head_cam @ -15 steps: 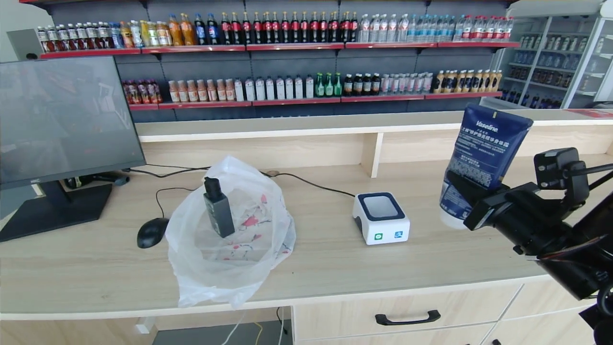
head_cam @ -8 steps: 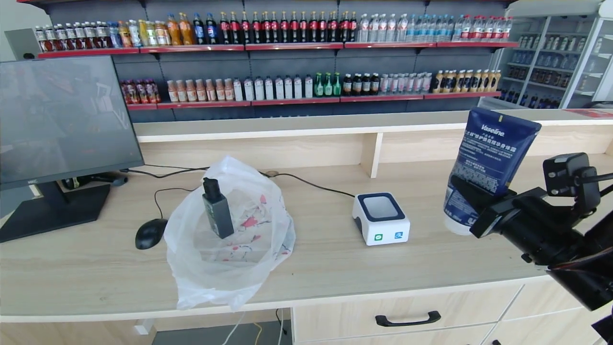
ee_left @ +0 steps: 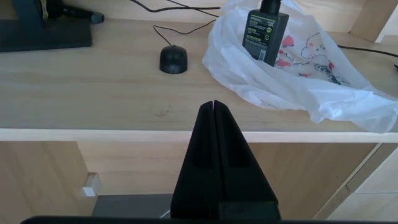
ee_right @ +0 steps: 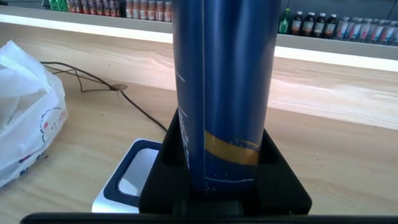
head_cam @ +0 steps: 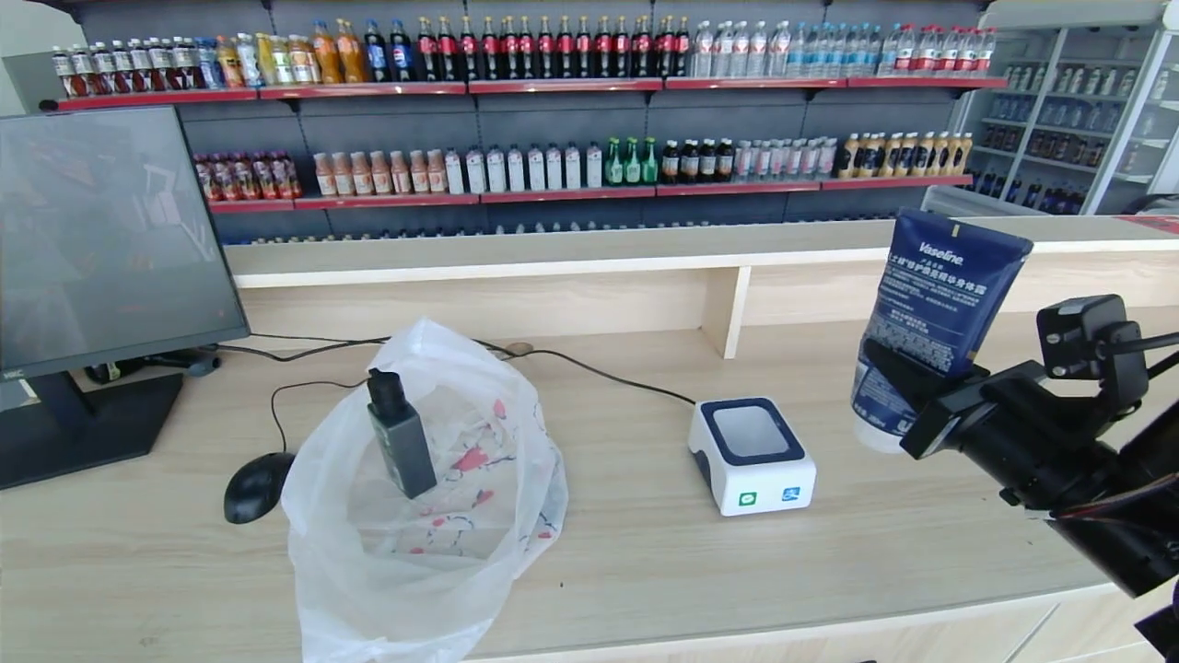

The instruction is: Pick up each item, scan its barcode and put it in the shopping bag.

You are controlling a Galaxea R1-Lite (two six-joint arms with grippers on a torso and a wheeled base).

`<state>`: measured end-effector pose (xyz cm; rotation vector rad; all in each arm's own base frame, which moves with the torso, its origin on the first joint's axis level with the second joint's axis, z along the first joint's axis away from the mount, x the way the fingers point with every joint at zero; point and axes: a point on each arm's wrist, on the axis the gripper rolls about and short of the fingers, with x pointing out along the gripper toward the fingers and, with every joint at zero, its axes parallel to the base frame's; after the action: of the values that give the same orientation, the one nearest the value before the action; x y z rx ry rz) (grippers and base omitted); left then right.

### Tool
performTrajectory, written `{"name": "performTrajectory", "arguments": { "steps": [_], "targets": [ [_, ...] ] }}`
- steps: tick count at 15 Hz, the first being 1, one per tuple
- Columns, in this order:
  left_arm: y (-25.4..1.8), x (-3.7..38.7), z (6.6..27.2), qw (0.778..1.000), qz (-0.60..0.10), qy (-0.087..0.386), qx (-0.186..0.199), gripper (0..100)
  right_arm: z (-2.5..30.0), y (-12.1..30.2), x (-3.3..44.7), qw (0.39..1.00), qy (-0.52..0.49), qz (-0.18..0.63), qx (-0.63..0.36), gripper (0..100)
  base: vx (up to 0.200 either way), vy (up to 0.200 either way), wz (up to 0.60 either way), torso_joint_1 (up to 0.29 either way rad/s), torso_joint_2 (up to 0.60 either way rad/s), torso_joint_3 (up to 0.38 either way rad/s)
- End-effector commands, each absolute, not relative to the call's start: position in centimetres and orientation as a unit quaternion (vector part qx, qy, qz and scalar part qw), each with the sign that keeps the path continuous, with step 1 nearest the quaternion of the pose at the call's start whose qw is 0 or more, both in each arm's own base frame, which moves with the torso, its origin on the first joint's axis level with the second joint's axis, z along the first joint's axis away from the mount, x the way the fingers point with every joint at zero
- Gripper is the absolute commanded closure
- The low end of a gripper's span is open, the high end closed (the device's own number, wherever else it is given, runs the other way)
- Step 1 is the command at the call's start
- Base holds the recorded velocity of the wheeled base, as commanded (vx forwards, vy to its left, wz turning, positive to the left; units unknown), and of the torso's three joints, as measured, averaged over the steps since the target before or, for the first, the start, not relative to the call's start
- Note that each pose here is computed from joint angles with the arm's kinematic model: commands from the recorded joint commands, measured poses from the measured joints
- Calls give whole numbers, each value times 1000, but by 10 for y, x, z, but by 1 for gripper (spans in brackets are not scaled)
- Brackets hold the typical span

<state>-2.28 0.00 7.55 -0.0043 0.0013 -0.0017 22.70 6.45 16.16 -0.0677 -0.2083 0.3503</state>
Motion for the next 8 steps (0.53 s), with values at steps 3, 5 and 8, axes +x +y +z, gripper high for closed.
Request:
{"name": "performTrajectory", "arguments": {
  "steps": [3, 5, 8],
  "targets": [
    [0, -23, 75, 1000, -1, 0, -2, 100, 165, 67, 235, 977, -116, 172, -48, 100, 0, 0, 0, 0, 0, 0],
    [0, -23, 76, 1000, -1, 0, -2, 100, 165, 68, 239, 977, -118, 172, -50, 100, 0, 0, 0, 0, 0, 0],
    [0, -23, 75, 1000, -1, 1, -2, 100, 155, 68, 241, 971, -104, 195, -86, 100, 0, 0, 0, 0, 0, 0]
  ]
}}
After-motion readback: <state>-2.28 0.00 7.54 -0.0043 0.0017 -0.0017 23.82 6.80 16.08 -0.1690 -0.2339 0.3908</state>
